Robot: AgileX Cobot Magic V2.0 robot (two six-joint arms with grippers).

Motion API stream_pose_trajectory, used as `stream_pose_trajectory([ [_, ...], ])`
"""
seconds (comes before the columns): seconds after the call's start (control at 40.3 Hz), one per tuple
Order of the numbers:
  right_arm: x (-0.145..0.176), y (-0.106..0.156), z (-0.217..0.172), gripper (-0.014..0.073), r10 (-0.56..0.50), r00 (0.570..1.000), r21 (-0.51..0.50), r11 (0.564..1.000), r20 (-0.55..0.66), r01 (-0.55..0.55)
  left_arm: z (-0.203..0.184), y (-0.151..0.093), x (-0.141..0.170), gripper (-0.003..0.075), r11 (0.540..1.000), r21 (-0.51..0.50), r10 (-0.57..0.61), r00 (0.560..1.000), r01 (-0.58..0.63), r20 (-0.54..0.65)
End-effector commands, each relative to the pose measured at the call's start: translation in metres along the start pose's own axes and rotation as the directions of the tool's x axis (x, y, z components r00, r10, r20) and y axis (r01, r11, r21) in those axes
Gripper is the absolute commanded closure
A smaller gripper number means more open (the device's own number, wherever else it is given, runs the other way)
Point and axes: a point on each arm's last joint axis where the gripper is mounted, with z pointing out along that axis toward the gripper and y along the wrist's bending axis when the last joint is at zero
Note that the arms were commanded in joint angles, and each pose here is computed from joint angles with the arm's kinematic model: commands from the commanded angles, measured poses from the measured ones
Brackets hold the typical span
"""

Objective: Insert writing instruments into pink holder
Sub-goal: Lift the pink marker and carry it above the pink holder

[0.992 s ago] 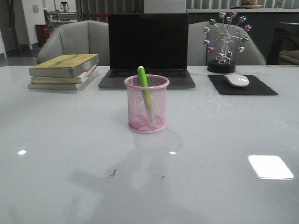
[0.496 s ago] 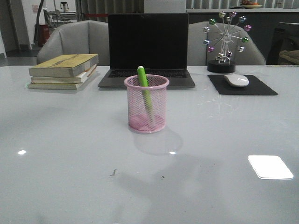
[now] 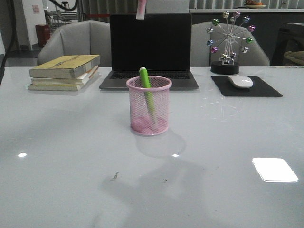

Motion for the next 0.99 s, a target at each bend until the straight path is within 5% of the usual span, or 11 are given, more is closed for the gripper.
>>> stream_pose_trajectory([
  [0.0, -0.013, -0.001, -0.007, 0.0142, 0.0, 0.996, 0.016, 1.0, 0.093, -0.002, -0.017, -0.012, -0.027, 0.0619, 0.999, 0.025, -0.026, 0.981, 0.021, 0.191],
  [0.471, -0.013, -0.001, -0.007, 0.0142, 0.0, 0.996, 0.015, 1.0, 0.092, -0.002, -0.025, -0.009, 0.037, 0.0619, 0.998, 0.015, -0.057, 0.989, 0.056, 0.139],
  [0.744, -0.013, -0.001, -0.007, 0.0142, 0.0, 0.996, 0.015, 1.0, 0.09, -0.002, -0.018, -0.013, 0.061, 0.0619, 0.996, 0.084, -0.04, 0.967, 0.019, 0.252],
  [0.967, -0.013, -0.001, -0.007, 0.0142, 0.0, 0.996, 0.015, 1.0, 0.089, -0.002, -0.015, -0.012, 0.072, 0.0619, 0.996, 0.085, -0.04, 0.973, 0.021, 0.227],
])
